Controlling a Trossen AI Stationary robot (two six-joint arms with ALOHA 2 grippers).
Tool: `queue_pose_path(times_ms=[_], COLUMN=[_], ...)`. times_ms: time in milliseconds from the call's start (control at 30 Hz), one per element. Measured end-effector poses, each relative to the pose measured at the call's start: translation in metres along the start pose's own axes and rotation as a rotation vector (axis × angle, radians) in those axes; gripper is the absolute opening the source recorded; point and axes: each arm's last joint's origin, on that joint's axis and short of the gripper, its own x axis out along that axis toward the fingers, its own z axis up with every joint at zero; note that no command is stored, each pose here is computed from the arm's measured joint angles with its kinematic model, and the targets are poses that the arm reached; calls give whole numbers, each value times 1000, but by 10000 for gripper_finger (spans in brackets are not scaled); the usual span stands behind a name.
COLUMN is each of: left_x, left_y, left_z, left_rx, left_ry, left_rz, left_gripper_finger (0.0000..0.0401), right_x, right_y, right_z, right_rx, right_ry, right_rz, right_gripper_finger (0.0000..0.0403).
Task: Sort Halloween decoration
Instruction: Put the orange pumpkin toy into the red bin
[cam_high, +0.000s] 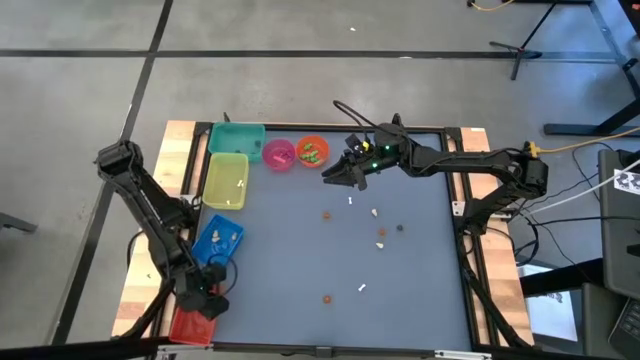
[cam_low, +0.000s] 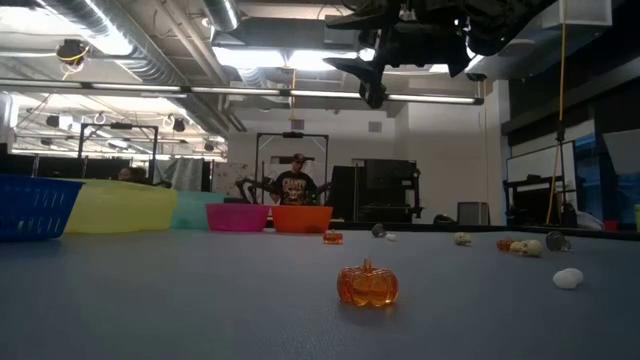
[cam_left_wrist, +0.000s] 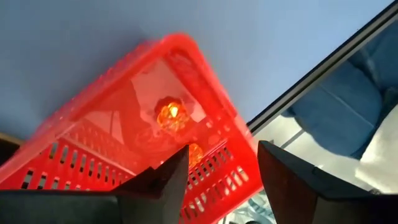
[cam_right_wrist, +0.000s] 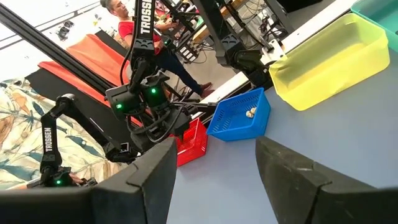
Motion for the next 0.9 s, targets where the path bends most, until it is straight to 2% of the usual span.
queue_pose_path(times_ms=[333, 567, 733, 900], left_x=[-4, -18, -27, -36], left_y=[-7, -11, -20, -28], left_z=[17, 22, 37, 63], left_rx=[43, 24, -16, 41], left_ry=[-21, -52, -223, -540], left_rz=[-25, -102, -227, -297], left_gripper_finger=[175, 176, 176, 176], right_x=[0, 0, 0, 0], right_y=[0, 0, 0, 0], right_z=[0, 0, 0, 0], right_rx=[0, 0, 0, 0], right_ry=[0, 0, 0, 0], right_rz=[0, 0, 0, 0], right_gripper_finger=[215, 215, 215, 215])
